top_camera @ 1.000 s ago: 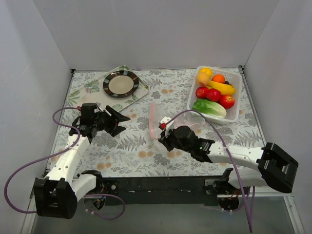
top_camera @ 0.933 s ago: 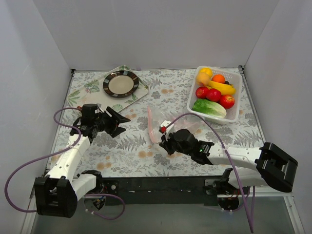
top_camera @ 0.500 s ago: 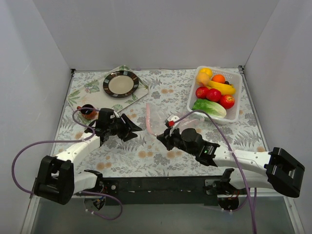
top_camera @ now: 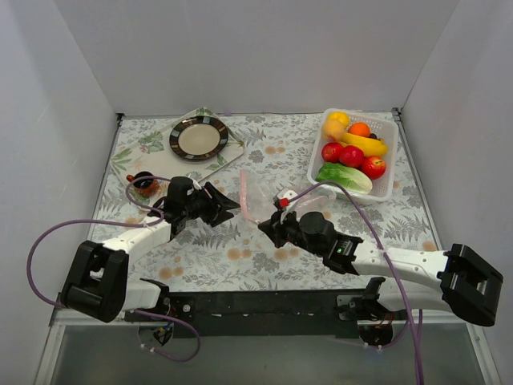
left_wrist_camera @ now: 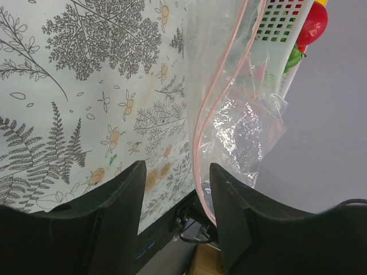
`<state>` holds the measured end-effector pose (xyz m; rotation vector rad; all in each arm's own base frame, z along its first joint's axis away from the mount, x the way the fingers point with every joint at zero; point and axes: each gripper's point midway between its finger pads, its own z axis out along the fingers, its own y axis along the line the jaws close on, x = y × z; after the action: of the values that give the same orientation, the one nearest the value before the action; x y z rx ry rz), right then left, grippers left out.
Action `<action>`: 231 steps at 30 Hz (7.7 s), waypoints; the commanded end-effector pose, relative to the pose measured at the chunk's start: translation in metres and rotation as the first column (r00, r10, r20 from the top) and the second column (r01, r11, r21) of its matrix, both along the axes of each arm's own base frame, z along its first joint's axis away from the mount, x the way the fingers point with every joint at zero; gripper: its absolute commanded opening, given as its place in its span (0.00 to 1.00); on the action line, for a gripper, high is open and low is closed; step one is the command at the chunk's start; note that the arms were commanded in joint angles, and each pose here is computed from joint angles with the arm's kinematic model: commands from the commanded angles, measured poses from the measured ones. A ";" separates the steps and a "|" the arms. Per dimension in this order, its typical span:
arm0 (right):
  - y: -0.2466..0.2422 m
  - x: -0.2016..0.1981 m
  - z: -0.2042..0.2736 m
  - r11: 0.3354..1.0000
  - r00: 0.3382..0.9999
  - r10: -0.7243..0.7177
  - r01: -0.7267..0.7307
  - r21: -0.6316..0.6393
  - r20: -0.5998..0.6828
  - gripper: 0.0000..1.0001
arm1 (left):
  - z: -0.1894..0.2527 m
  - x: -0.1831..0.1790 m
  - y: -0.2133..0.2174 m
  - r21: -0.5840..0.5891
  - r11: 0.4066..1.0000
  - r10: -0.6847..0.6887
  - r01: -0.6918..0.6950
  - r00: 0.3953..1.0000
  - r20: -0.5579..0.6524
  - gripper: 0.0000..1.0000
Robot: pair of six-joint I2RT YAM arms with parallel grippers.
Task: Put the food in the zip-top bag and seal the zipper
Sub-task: Pick up the zipper food storage bag at the center of the board, then open the zipper of the food storage bag, then pick up the fake fruit from the bin.
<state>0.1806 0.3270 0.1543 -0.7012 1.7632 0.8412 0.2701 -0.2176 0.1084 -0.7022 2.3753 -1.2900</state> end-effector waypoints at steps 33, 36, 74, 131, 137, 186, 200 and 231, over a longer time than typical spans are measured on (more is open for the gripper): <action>-0.011 -0.003 0.015 0.999 0.999 -0.035 0.034 0.041 0.005 0.01 | 0.016 0.054 -0.002 0.101 0.995 -0.002 -0.014 0.988 0.157 0.45; -0.012 -0.003 0.016 0.998 0.999 -0.038 0.037 0.042 0.007 0.01 | 0.012 0.057 -0.003 0.111 0.994 -0.011 -0.006 0.988 0.154 0.44; -0.011 -0.002 0.016 0.999 0.999 -0.045 0.045 0.032 -0.001 0.01 | -0.004 0.048 -0.010 0.146 0.989 -0.045 0.023 0.988 0.149 0.37; 0.013 0.065 0.170 0.953 0.947 -0.304 0.303 -0.025 -0.100 0.76 | 0.167 0.025 0.013 0.497 0.867 -0.285 -0.028 0.792 0.541 0.00; 0.051 0.097 0.175 0.954 0.942 -0.297 0.300 -0.004 -0.156 0.77 | 0.169 0.017 0.023 0.497 0.866 -0.249 -0.056 0.813 0.526 0.00; -0.082 0.155 0.106 0.824 0.829 -0.539 0.483 -0.296 -0.148 0.74 | 0.101 0.060 0.005 0.444 0.885 -0.027 -0.140 0.937 0.348 0.00; -0.256 0.272 0.094 0.638 0.606 -0.770 0.736 -0.228 -0.198 0.89 | 0.114 0.058 -0.008 0.436 0.898 -0.124 -0.060 0.916 0.382 0.00; -0.241 0.380 0.002 0.635 0.546 -0.768 0.717 -0.288 -0.334 0.93 | 0.114 0.065 -0.019 0.442 0.897 -0.174 -0.012 0.910 0.376 0.00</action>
<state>0.5554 0.0834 0.1453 0.2498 2.3000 0.2395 0.3293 -0.2302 0.2034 -0.1992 2.2793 -0.7479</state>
